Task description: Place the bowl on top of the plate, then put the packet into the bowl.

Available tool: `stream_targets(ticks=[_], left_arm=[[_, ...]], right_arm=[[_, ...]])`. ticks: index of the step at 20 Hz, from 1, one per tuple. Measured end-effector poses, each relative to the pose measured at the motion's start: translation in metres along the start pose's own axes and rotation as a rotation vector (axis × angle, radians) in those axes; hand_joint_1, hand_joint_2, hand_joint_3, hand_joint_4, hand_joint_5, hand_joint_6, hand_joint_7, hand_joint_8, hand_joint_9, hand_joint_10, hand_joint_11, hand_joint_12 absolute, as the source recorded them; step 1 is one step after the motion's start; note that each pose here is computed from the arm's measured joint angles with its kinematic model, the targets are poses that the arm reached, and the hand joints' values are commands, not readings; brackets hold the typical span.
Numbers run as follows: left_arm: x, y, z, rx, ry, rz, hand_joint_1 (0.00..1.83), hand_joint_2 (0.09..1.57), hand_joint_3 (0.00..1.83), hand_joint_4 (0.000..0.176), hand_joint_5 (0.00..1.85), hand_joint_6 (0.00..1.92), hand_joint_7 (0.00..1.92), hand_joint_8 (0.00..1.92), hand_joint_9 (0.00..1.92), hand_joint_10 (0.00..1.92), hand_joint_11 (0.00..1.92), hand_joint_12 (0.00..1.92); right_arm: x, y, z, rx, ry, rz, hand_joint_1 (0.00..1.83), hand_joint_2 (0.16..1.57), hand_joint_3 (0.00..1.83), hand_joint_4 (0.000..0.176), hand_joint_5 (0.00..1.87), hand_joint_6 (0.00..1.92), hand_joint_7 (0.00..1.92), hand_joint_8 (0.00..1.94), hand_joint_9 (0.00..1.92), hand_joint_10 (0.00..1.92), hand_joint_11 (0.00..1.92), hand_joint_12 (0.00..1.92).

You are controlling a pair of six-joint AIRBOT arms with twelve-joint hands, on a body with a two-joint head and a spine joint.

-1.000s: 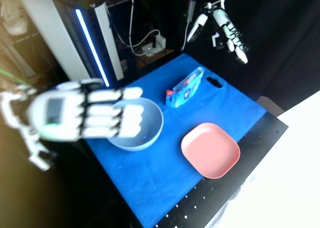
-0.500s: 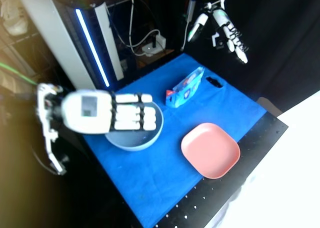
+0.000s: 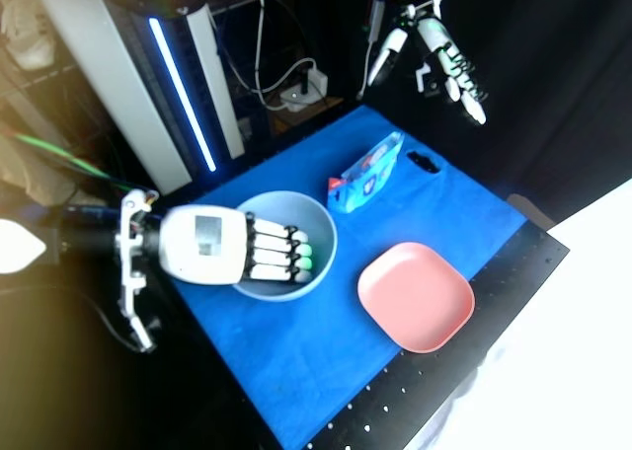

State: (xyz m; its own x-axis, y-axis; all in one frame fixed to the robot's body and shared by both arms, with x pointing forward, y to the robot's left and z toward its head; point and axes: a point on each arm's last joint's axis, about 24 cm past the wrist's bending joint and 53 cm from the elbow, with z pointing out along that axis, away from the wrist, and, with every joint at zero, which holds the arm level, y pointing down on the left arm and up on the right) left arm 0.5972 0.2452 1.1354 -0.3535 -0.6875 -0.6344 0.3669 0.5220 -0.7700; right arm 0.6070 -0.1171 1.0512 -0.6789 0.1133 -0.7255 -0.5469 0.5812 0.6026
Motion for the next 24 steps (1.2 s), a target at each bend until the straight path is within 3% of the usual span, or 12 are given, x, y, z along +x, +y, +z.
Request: stream_targets(ticks=[1,2,3,4,5,9,10,13,15,21,22,24], left_arm=[[0.0,0.0,-0.001,0.001,-0.002,0.0,0.53,0.94,0.0,0.176,0.0,0.0,0.0,0.0,0.0,0.0,0.0,0.0],[0.0,0.0,-0.001,0.0,-0.001,0.0,0.53,0.95,0.0,0.176,0.0,0.0,0.0,0.0,0.0,0.0,0.0,0.0],[0.0,0.001,-0.002,-0.004,-0.003,-0.004,0.51,0.95,0.0,0.176,0.0,0.0,0.0,0.0,0.0,0.0,0.0,0.0],[0.001,0.001,-0.002,-0.004,-0.001,-0.004,0.51,0.95,0.0,0.176,0.0,0.0,0.0,0.0,0.0,0.0,0.0,0.0],[0.001,0.001,-0.002,-0.005,-0.002,-0.005,0.52,0.95,0.0,0.176,0.0,0.0,0.0,0.0,0.0,0.0,0.0,0.0],[0.002,0.003,-0.003,-0.007,-0.005,-0.017,0.46,0.97,0.01,0.176,0.0,0.0,0.0,0.0,0.0,0.0,0.0,0.0],[0.004,0.004,-0.004,-0.01,0.003,-0.015,0.43,0.98,0.01,0.176,0.0,0.0,0.0,0.0,0.0,0.0,0.0,0.0],[0.003,0.004,-0.004,-0.007,-0.003,-0.017,0.37,1.02,0.02,0.176,0.0,0.0,0.0,0.0,0.0,0.0,0.0,0.0],[0.002,0.005,-0.005,-0.012,-0.009,-0.018,0.33,1.03,0.02,0.176,0.0,0.0,0.0,0.0,0.0,0.0,0.0,0.0],[0.001,0.005,-0.005,-0.013,-0.013,-0.022,0.36,1.04,0.01,0.176,0.0,0.0,0.0,0.0,0.0,0.0,0.0,0.0],[0.001,0.005,-0.005,-0.013,-0.012,-0.022,0.37,1.06,0.02,0.176,0.0,0.0,0.0,0.0,0.0,0.0,0.0,0.0],[0.001,0.005,-0.005,-0.013,-0.012,-0.022,0.35,1.07,0.02,0.176,0.0,0.0,0.0,0.0,0.0,0.0,0.0,0.0]], right_arm=[[0.0,0.002,0.001,-0.006,-0.003,0.008,1.25,1.17,0.01,0.0,0.69,0.02,0.57,0.02,0.6,0.02,0.33,0.43],[0.001,0.003,0.003,-0.011,-0.004,0.01,1.15,1.19,0.04,0.0,0.75,1.04,0.69,0.0,0.72,0.02,0.33,0.61],[0.0,0.003,0.003,-0.012,-0.005,0.008,1.21,1.18,0.0,0.0,0.91,1.14,0.76,0.9,0.88,0.06,0.42,0.79],[-0.001,0.004,0.003,-0.019,-0.012,0.015,1.23,1.14,0.0,0.0,0.99,1.08,0.86,0.99,0.96,0.09,0.4,1.0],[-0.003,0.006,0.003,-0.025,-0.017,0.018,1.34,1.13,0.01,0.0,0.99,1.03,0.99,1.03,0.78,1.02,0.44,1.14],[-0.007,0.009,0.003,-0.04,-0.036,0.042,1.18,1.21,0.07,0.0,0.81,1.18,0.75,1.6,0.86,1.42,0.6,1.59],[-0.008,0.008,0.003,-0.037,-0.043,0.053,1.16,1.0,0.58,0.0,0.75,1.42,0.77,1.68,0.88,1.46,0.62,1.59],[-0.018,0.012,0.003,-0.054,-0.088,0.106,0.96,0.96,0.97,0.0,0.63,1.9,1.06,1.93,1.18,1.91,1.0,1.92],[-0.023,0.011,0.003,-0.055,-0.12,0.136,0.89,1.11,0.74,0.0,0.54,1.92,1.16,1.94,1.26,1.92,1.11,1.92],[-0.063,0.018,-0.011,-0.099,-0.268,0.142,0.95,0.97,0.92,0.0,0.63,1.89,1.18,1.93,1.27,1.92,1.01,1.92],[-0.07,0.019,-0.013,-0.105,-0.298,0.132,0.76,1.29,0.5,0.0,0.83,1.9,1.21,1.94,1.3,1.92,1.09,1.92],[-0.079,0.02,-0.015,-0.11,-0.326,0.131,0.84,1.17,0.63,0.0,0.6,1.91,1.23,1.94,1.31,1.92,1.12,1.92]])
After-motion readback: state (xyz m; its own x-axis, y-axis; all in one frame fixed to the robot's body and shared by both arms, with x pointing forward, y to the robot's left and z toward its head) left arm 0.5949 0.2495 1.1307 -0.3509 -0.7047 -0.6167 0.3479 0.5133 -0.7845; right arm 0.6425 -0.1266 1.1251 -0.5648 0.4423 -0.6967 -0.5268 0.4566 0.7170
